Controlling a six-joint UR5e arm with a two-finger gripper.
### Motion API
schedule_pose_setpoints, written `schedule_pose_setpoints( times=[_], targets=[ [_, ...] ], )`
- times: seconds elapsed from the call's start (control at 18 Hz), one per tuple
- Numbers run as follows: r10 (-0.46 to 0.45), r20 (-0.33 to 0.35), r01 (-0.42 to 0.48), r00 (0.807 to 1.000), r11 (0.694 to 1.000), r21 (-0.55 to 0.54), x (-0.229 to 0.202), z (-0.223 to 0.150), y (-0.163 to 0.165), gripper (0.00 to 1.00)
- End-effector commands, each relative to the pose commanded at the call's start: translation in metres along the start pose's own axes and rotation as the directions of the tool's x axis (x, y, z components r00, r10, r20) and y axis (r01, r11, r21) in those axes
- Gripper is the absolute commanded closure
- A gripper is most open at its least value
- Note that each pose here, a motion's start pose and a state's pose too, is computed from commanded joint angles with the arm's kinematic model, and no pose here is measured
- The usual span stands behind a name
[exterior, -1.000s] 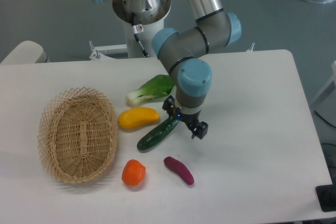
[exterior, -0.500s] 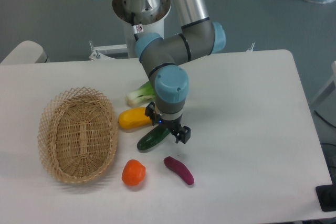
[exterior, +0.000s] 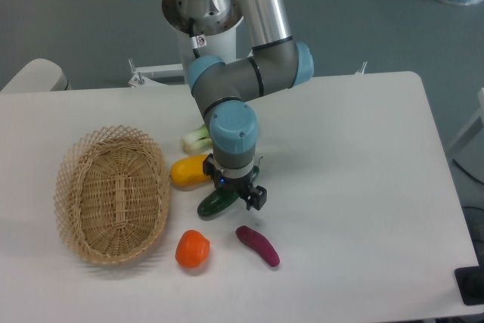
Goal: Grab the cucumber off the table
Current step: 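Lower the gripper and close it around the cucumber's middle, then lift the cucumber and carry it away from the yellow pepper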
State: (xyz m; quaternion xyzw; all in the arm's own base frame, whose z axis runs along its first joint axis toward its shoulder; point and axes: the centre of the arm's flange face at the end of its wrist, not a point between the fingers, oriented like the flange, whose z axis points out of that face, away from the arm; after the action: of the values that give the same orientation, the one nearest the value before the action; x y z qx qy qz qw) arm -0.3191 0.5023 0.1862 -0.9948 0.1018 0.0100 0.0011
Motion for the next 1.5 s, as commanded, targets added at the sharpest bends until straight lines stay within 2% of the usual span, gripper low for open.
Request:
schedule_pose_setpoints(
  times=[0.11,0.17,0.33,0.56,0.78,0.89,1.0,1.5],
  targets=[
    [-0.006,0.001,0.006,1.0,1.0,-0.001,0.003,0.001,-0.003,0.59],
    [-0.006,0.001,0.006,1.0,1.0,-0.001,0.003,0.001,-0.003,0.64],
    [-0.006,0.002,0.006,1.0,1.0,0.0,0.0,0.0,-0.005,0.69],
    [-0.002,0.03,0.002,1.0,1.0,0.016,-0.016,-0.019,-0.009,0.86],
    [-0.018,0.045,0.017,0.999,1.0,0.026,-0.044,-0.046,-0.006,0.9],
    [0.003,0.016,-0.003,1.0,1.0,0.008,-0.069,-0.066,0.0,0.9],
    [0.026,0.015,-0.026,1.0,1.0,0.008,-0.088,-0.081,0.004,0.89],
    [-0.01,0.04,0.009,0.999,1.0,0.026,-0.16,-0.073,0.002,0.89]
  ],
)
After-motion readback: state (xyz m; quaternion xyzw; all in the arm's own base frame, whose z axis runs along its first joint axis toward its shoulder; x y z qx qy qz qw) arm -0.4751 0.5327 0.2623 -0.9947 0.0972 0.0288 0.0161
